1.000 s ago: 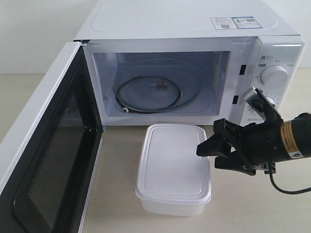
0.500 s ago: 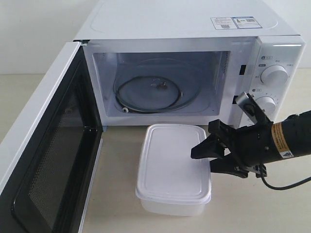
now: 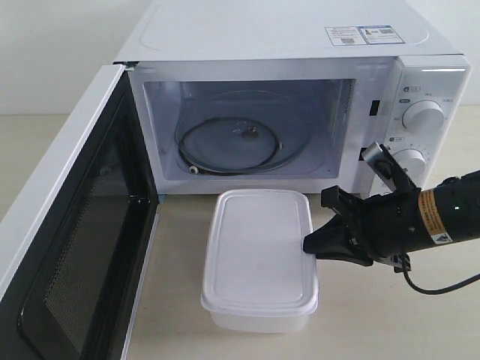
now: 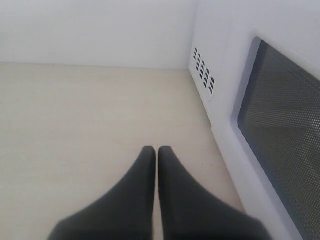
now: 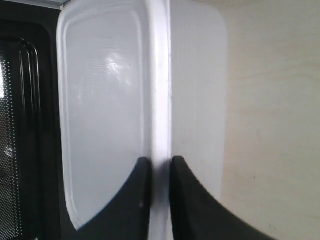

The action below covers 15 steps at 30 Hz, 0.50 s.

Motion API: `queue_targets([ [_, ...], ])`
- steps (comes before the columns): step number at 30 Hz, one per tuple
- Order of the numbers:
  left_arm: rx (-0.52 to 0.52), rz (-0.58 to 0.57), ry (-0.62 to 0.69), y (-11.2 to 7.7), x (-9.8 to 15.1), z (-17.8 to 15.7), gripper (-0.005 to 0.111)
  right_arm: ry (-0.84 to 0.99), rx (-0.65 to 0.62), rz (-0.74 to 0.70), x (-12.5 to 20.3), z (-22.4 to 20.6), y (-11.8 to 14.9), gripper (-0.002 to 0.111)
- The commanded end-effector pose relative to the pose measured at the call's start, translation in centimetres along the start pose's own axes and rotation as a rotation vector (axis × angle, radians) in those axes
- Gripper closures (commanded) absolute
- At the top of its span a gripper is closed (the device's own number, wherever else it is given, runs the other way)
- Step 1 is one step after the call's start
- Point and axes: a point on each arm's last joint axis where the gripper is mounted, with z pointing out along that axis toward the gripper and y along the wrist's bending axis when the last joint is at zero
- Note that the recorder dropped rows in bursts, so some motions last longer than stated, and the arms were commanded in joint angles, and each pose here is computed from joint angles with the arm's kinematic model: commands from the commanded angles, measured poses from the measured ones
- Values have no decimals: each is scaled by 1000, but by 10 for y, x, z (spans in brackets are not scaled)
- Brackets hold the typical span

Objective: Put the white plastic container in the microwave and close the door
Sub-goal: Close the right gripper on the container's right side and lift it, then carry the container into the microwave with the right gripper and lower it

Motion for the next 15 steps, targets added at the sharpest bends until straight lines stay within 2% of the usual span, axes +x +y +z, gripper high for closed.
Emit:
queue_targets([
  [1, 1, -8, -1, 0, 1, 0, 102, 25, -63, -68, 1, -1, 7, 108],
  [11, 1, -8, -1, 0, 1, 0, 102, 31, -184, -109, 4, 0, 19, 108],
  [15, 1, -8, -1, 0, 1, 0, 102, -51, -181, -112, 9, 5, 32, 108],
])
